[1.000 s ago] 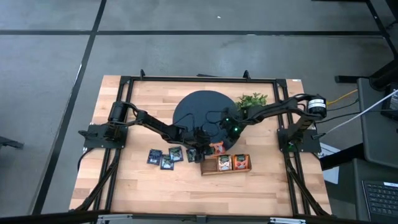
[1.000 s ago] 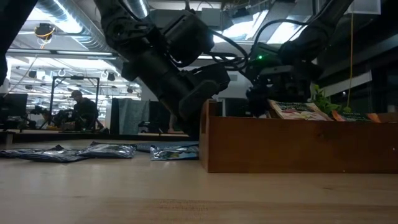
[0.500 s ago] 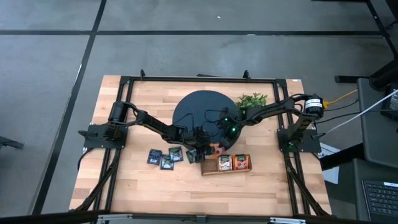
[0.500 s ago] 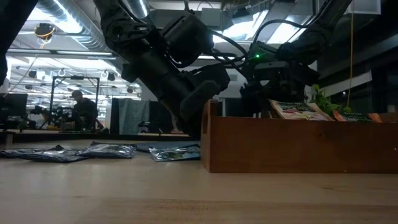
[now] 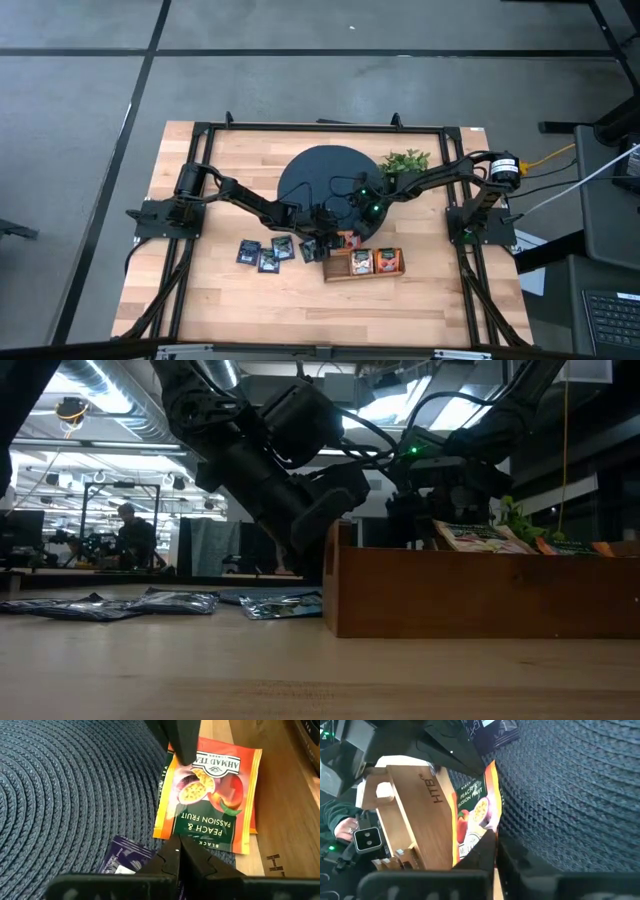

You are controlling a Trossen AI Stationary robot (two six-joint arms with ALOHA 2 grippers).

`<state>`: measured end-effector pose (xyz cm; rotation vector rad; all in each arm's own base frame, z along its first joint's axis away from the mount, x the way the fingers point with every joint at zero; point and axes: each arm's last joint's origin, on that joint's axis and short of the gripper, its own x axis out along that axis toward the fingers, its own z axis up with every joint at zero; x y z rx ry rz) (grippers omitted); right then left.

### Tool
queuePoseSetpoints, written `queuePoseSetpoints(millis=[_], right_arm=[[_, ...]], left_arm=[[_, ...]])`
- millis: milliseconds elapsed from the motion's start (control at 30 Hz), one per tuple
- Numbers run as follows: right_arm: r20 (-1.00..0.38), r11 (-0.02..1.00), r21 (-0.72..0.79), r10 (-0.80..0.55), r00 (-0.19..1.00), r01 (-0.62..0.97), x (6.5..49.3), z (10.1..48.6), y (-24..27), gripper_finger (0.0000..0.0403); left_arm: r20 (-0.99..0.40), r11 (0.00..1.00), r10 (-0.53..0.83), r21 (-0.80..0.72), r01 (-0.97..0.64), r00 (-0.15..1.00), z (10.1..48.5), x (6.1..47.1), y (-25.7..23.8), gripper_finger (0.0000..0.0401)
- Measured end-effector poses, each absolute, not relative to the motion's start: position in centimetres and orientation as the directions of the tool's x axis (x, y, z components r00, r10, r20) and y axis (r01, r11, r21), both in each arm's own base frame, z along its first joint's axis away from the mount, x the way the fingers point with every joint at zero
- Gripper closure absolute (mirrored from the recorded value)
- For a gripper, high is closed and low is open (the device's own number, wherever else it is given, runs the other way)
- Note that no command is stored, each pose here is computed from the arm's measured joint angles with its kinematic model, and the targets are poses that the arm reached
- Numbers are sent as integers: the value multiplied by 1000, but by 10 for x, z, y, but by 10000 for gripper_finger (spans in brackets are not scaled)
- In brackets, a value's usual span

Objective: Pick & Place Tea
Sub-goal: Put the orange tea bag into the right section of the wooden organizer

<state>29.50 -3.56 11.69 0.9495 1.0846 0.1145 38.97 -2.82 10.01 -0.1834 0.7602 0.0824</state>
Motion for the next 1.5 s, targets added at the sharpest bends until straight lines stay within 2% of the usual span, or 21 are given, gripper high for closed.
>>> queuePoseSetpoints(millis=[267,467,867,1100,1367,1500], right_arm=[[-695,633,703,515,502,324,295,119,-35,397],[-665,667,706,508,547,238,294,139,-37,395],[-747,839,479,236,621,257,260,194,-43,399],[-733,881,369,79,676,297,233,230,-39,398],[-667,897,368,71,741,245,211,256,-31,399],[-686,896,361,66,724,259,204,257,-30,399]], left_arm=[[-692,979,-57,-180,-96,720,103,389,-29,388],[-697,979,-80,-191,-76,713,115,385,-30,388],[-622,979,-69,-194,-68,780,152,382,-29,394],[-571,978,-46,-193,-80,820,162,384,-29,395],[-510,977,45,-158,-146,859,181,382,-25,395],[-476,977,98,-121,-175,874,195,379,-22,395]])
